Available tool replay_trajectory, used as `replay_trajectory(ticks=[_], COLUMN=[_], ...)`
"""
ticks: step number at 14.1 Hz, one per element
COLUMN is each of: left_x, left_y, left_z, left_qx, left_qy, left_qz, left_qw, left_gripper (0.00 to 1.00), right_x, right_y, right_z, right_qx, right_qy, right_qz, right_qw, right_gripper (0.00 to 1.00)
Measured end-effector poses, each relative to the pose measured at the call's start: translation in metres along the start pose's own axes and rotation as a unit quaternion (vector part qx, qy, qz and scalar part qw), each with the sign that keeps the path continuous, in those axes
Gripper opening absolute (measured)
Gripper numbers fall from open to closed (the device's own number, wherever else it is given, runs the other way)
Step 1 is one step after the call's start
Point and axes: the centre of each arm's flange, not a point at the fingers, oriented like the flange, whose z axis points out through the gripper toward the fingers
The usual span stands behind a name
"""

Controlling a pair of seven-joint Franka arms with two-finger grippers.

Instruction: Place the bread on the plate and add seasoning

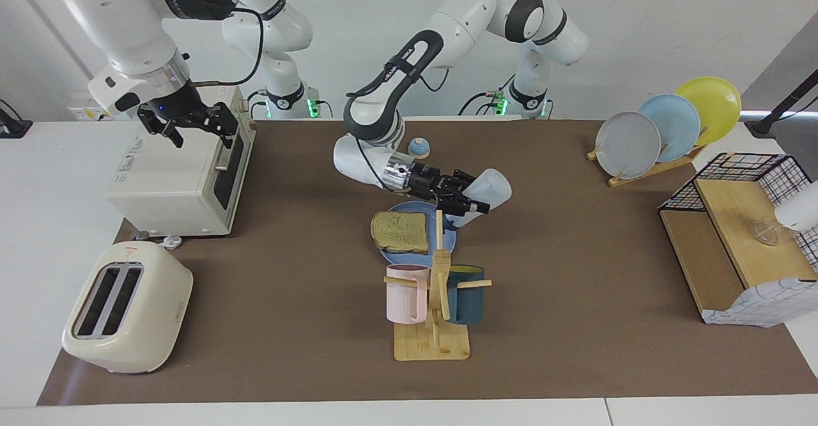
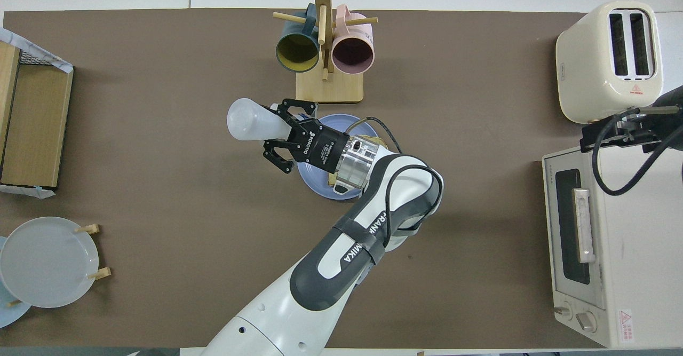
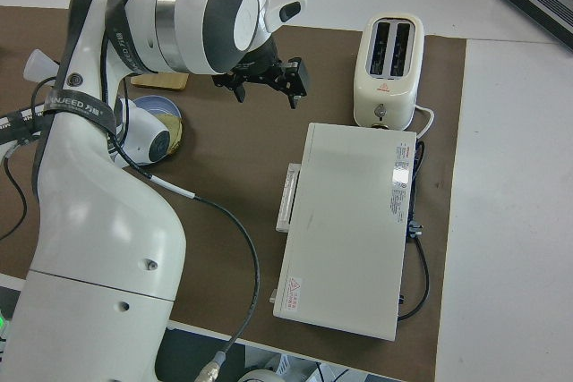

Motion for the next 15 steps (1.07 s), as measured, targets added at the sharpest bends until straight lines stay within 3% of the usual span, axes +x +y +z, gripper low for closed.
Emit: replay_trajectory(ticks=[4,11,15], left_x=[0.001,-0.02,-0.016], left_y=[-0.001,0.03,0.018], left_z=[-0.001,-0.102,-0.07], left_qx=[0.007,0.056,0.035], left_qy=[0.003,0.012,0.002], left_qz=[0.0,-0.006,-0.007], left_qw=[1.0,0.998,0.999], left_gripper=[0.44,0.44,0.44], right_x=[0.0,0.0,0.0], right_y=[0.0,0.0,0.0], right_z=[0.0,0.0,0.0], right_qx=[0.0,0.0,0.0], right_qy=[0.0,0.0,0.0], right_qz=[0.0,0.0,0.0], right_qw=[1.0,1.0,1.0], right_gripper=[1.0,1.0,1.0])
